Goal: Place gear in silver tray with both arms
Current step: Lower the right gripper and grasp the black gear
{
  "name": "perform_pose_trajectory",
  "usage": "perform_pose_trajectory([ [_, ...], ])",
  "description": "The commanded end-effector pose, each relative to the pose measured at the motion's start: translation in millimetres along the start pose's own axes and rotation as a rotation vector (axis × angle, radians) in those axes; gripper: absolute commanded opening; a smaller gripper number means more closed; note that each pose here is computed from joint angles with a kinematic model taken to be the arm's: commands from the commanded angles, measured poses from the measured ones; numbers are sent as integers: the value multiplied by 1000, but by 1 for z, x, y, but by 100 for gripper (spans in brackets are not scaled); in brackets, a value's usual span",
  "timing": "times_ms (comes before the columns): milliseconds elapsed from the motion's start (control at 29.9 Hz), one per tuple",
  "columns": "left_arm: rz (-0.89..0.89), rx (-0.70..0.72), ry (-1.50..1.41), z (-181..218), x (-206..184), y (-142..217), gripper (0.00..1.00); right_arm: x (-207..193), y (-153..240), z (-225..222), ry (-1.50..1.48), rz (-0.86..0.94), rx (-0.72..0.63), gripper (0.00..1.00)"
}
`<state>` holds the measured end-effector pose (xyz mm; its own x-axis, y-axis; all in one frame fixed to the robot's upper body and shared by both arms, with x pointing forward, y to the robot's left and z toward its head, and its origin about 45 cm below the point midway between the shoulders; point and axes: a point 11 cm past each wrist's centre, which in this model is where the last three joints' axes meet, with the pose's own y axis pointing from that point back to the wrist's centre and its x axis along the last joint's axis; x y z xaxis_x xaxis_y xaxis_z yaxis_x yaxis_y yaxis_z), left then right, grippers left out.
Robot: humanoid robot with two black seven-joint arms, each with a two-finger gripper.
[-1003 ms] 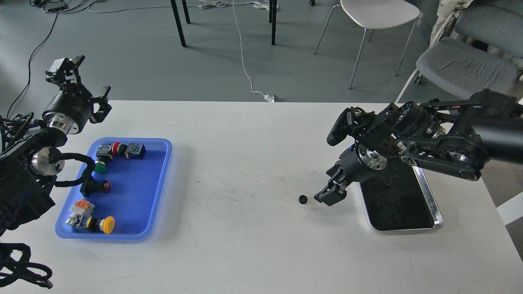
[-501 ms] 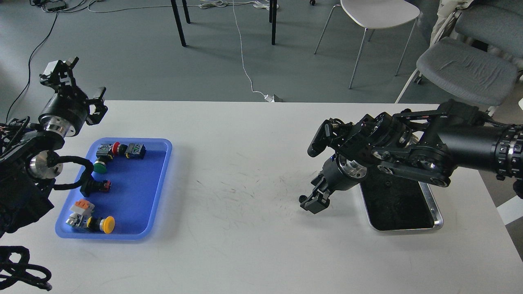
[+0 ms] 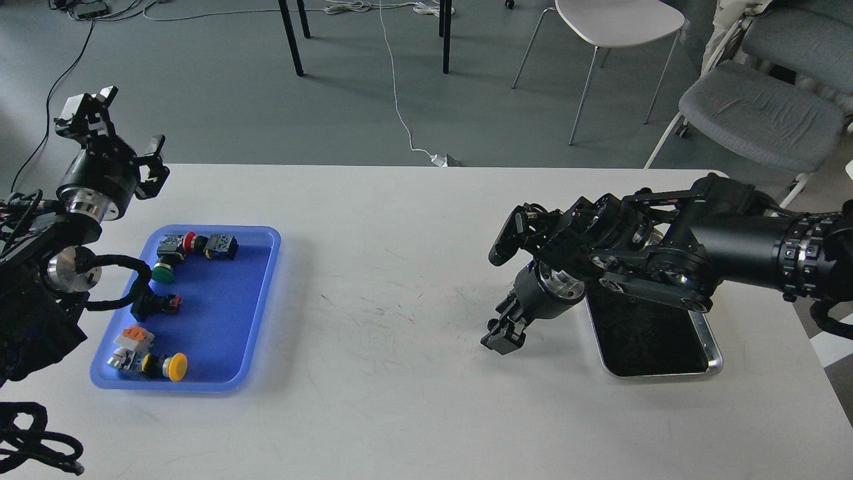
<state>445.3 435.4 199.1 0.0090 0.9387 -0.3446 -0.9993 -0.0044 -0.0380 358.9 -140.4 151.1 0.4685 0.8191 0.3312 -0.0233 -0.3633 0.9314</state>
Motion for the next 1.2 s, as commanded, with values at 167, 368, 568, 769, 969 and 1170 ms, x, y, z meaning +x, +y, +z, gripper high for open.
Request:
perform_pose_trajectory([
  [167,1,0,-3,1,1,0,98,4,-1,2,2,2,-8,56],
  [368,1,-1,-2,1,1,0,98,-2,-1,7,-2,-15,-23,52],
  [568,0,-1,-1,0,0,0,98,0,-2,7,1,-15,-27,49],
  [769,1,1,-2,0,1,1,98,4,-4,4,10,-16,-24,42],
  [969,1,1,-2,0,1,1,98,5,-6,4,11,-16,-24,41],
  [1170,1,2,-2,-1,1,1,98,1,-7,6,13,-31,-31,37],
])
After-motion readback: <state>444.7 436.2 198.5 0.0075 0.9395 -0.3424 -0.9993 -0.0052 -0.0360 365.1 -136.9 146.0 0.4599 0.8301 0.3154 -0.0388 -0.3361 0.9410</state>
